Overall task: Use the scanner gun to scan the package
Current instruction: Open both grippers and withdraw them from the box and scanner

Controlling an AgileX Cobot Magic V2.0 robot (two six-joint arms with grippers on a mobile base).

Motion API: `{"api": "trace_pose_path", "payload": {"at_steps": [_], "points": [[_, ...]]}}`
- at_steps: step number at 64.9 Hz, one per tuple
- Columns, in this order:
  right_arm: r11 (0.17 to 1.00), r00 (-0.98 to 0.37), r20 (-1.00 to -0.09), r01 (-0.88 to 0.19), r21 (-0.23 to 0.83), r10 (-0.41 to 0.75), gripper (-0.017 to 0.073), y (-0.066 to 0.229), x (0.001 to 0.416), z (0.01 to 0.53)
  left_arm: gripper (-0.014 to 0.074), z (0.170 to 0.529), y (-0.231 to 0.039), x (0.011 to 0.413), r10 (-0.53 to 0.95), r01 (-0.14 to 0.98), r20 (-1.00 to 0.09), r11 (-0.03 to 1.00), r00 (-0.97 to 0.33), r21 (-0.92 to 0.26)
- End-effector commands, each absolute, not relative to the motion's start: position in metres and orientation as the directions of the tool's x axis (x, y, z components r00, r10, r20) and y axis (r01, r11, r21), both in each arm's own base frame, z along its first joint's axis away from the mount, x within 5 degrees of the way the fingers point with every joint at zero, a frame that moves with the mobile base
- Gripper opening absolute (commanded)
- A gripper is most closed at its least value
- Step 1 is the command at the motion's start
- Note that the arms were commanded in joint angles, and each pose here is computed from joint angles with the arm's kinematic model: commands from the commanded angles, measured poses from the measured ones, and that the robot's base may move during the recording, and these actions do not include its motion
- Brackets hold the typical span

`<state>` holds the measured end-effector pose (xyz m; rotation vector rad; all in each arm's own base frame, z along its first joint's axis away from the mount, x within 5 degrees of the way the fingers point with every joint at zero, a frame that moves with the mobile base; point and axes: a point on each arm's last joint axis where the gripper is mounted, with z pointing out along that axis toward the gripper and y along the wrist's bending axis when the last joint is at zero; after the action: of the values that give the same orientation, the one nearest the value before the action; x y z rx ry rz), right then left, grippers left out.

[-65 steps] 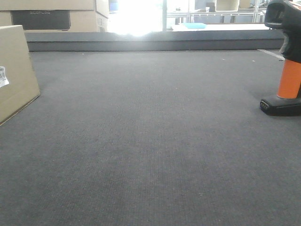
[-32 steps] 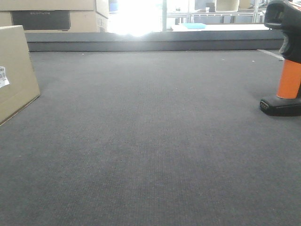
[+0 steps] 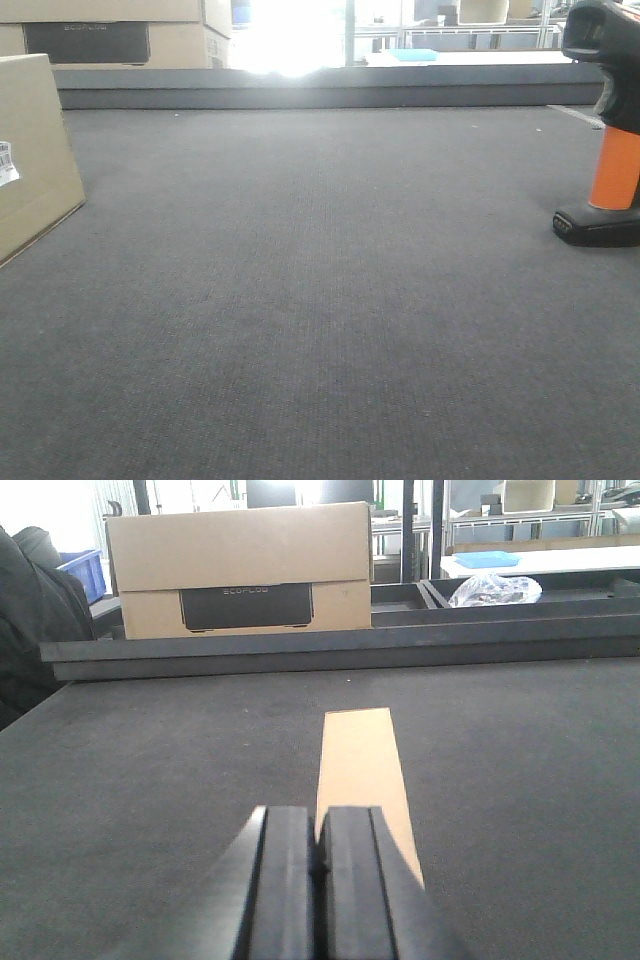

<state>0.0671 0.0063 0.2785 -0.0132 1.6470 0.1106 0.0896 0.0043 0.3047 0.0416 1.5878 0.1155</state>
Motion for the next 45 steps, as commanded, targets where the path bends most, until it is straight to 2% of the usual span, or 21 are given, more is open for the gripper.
{"api": "trace_pose_path", "payload": {"at_steps": [1, 31, 38, 45], "points": [[0.996, -0.058, -0.997, -0.074, 0.054, 0.05, -0.0158, 0.0059, 0.0662, 0.2806, -0.0111, 0.3063, 0.0043, 0.0884, 0.099, -0.05, -0.995, 0.994, 0.005, 0.099], [0.996, -0.058, -0.997, -0.074, 0.054, 0.05, -0.0158, 0.0059, 0.0662, 0.2806, -0.0111, 0.3059, 0.0043, 0.0884, 0.099, -0.049, -0.995, 0.994, 0.001, 0.099], [0.996, -0.058, -0.997, -0.074, 0.054, 0.05, -0.0158, 0.0059, 0.0662, 0.2806, -0.0111, 0.3031, 0.0044, 0.087, 0.171, -0.05, -0.985, 0.984, -0.008, 0.172], [0.996, -0.058, -0.997, -0.074, 0.054, 0.05, -0.0158, 0.0059, 0.0662, 0.2806, -0.0111, 0.3002, 0.0027, 0.0794, 0.063, -0.035, -0.998, 0.997, 0.028, 0.062]]}}
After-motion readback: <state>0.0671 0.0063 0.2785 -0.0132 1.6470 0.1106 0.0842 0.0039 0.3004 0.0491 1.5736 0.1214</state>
